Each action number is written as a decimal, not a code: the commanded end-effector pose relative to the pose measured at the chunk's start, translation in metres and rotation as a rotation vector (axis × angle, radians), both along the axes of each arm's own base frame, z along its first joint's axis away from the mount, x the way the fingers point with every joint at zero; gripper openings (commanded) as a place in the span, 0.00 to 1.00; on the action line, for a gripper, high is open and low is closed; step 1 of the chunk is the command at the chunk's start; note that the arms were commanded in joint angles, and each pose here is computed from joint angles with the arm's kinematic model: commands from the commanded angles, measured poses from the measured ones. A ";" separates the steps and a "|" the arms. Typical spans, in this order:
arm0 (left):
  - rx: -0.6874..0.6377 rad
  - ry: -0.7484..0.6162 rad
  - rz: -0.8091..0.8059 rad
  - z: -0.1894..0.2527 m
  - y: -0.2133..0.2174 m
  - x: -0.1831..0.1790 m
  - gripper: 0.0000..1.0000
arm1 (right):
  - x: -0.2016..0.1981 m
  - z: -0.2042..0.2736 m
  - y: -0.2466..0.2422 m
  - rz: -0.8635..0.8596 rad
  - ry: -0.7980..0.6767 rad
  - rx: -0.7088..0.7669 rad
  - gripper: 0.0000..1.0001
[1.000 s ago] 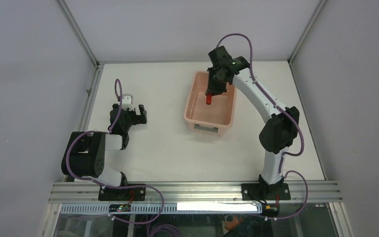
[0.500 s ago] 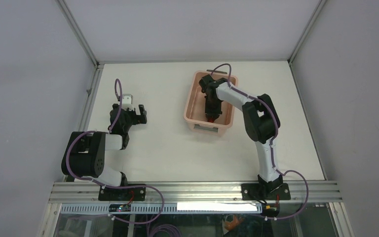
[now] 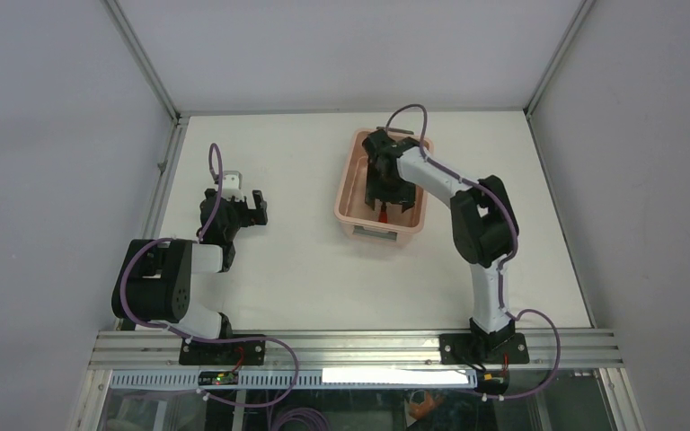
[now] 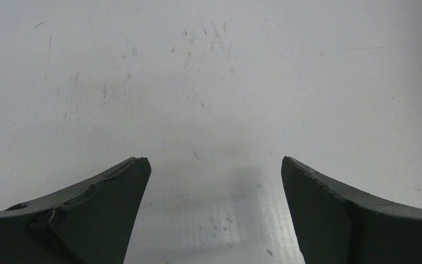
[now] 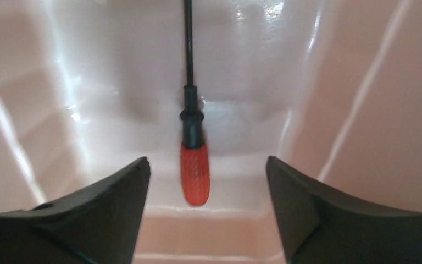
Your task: Put the screwdriver in the bin
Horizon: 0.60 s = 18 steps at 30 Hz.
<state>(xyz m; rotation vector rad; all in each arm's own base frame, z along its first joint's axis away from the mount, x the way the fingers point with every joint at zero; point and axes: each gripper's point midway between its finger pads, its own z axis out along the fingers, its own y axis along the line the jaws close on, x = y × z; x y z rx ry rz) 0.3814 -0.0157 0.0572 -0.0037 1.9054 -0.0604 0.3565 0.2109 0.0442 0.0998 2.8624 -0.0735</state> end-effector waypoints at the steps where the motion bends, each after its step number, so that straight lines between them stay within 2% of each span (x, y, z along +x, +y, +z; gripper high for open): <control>1: -0.012 -0.084 0.004 0.022 -0.001 0.013 0.99 | 0.018 0.092 0.009 0.018 -0.230 0.067 0.84; 4: -0.013 -0.086 0.004 0.023 -0.001 0.013 0.99 | 0.019 0.130 0.013 0.046 -0.320 0.108 0.98; 5: -0.012 -0.084 0.006 0.022 -0.001 0.013 0.99 | 0.019 0.143 0.014 0.057 -0.350 0.126 0.99; 11: -0.012 -0.082 0.004 0.022 -0.001 0.013 0.99 | 0.011 0.222 0.013 0.172 -0.585 0.264 0.99; 15: -0.012 -0.083 0.004 0.022 -0.001 0.013 0.99 | -0.003 0.260 -0.028 0.149 -0.761 0.265 0.99; 18: -0.012 -0.083 0.005 0.022 -0.001 0.013 0.99 | -0.012 0.258 -0.061 0.088 -0.840 0.285 0.99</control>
